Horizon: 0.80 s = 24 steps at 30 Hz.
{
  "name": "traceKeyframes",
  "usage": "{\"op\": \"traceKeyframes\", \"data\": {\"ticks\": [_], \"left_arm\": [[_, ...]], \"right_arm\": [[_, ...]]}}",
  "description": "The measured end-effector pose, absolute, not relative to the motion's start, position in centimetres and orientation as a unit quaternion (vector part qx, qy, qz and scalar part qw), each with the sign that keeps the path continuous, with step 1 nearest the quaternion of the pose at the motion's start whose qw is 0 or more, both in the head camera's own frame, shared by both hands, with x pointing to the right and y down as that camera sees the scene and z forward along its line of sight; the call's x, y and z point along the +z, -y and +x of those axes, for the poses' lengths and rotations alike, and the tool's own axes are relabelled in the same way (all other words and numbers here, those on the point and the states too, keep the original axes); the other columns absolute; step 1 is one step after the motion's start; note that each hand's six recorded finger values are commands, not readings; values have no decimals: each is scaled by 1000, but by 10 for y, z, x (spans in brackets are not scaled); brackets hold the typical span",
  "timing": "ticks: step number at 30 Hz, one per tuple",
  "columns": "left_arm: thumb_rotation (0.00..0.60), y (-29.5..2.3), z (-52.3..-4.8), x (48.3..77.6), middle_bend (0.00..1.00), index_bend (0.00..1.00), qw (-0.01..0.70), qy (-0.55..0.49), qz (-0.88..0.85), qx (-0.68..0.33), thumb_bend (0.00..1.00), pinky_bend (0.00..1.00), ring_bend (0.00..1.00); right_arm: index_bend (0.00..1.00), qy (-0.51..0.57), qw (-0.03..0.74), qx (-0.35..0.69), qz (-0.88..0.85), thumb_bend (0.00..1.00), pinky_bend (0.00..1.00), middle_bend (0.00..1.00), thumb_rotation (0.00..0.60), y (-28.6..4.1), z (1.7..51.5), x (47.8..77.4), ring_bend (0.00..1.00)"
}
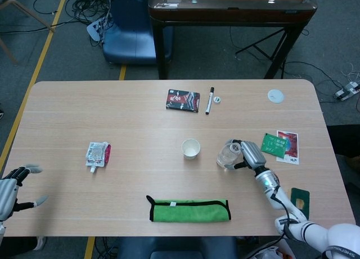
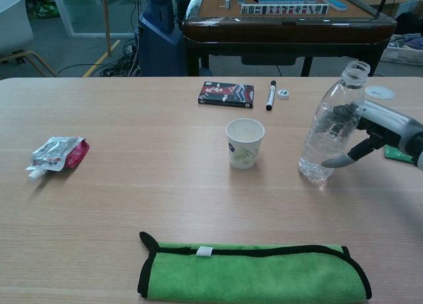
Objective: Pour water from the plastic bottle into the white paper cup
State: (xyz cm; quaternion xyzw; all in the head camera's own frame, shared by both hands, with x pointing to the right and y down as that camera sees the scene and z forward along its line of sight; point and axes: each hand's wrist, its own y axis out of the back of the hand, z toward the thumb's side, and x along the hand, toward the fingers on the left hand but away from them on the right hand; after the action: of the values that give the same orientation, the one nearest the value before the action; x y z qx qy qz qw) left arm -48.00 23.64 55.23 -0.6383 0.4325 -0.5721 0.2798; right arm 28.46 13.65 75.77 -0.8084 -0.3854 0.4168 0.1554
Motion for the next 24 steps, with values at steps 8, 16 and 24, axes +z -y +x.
{"op": "traceKeyframes", "data": {"ticks": [8, 16, 24], "left_arm": [[600, -235, -482, 549, 270, 345, 281, -438, -636, -570, 86, 459, 285], [600, -233, -484, 547, 270, 345, 284, -440, -632, -572, 85, 459, 285], [600, -233, -486, 547, 270, 345, 284, -441, -629, -574, 86, 459, 285]], "right_arm": [[524, 374, 206, 447, -786, 45, 453, 542, 600, -125, 287, 748, 432], [525, 349, 253, 500, -751, 46, 454, 542, 600, -104, 292, 734, 433], [525, 323, 280, 549, -718, 50, 454, 542, 600, -83, 292, 724, 433]]}}
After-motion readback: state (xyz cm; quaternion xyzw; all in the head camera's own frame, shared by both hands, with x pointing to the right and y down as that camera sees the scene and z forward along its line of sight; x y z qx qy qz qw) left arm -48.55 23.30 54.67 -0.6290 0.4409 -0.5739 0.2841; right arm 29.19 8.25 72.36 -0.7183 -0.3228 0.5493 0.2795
